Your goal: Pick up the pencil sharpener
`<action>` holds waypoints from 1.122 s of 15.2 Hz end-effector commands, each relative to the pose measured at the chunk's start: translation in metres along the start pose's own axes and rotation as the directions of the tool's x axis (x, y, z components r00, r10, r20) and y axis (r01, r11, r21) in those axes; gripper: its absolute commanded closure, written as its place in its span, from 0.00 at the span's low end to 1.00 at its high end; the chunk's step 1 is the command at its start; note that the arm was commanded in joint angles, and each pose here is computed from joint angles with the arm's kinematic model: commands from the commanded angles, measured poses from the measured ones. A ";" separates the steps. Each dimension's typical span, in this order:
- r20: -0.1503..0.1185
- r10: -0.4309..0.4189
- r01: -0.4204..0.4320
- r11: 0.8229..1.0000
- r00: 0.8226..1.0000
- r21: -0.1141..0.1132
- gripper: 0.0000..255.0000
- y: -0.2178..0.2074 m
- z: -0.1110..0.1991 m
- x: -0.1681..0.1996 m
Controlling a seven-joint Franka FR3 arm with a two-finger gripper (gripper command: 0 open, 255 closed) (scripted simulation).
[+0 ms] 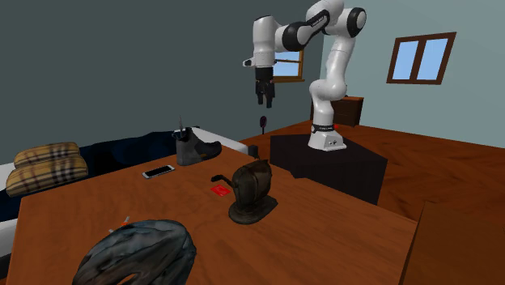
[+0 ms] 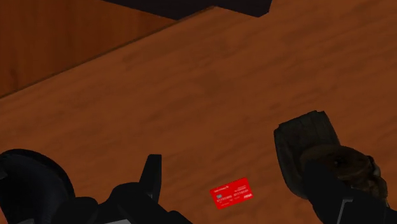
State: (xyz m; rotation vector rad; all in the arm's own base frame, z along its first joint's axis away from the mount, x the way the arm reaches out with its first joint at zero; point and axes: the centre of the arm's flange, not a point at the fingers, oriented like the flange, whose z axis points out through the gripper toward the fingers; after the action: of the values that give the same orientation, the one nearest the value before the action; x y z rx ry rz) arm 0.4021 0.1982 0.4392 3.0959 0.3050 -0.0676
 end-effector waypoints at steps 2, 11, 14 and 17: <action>-0.010 -0.013 0.013 1.000 1.000 -0.005 0.00 -0.029 0.016 0.024; -0.035 -0.051 0.050 0.998 0.998 -0.025 0.00 -0.110 0.067 0.094; -0.043 -0.064 0.062 0.998 0.997 -0.032 0.00 -0.138 0.084 0.117; -0.052 -0.077 0.075 0.996 0.996 -0.039 0.00 -0.165 0.101 0.139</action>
State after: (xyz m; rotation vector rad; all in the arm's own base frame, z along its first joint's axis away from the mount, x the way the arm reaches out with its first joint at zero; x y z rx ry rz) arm 0.4974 0.3708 0.3374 3.0562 0.4147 0.0126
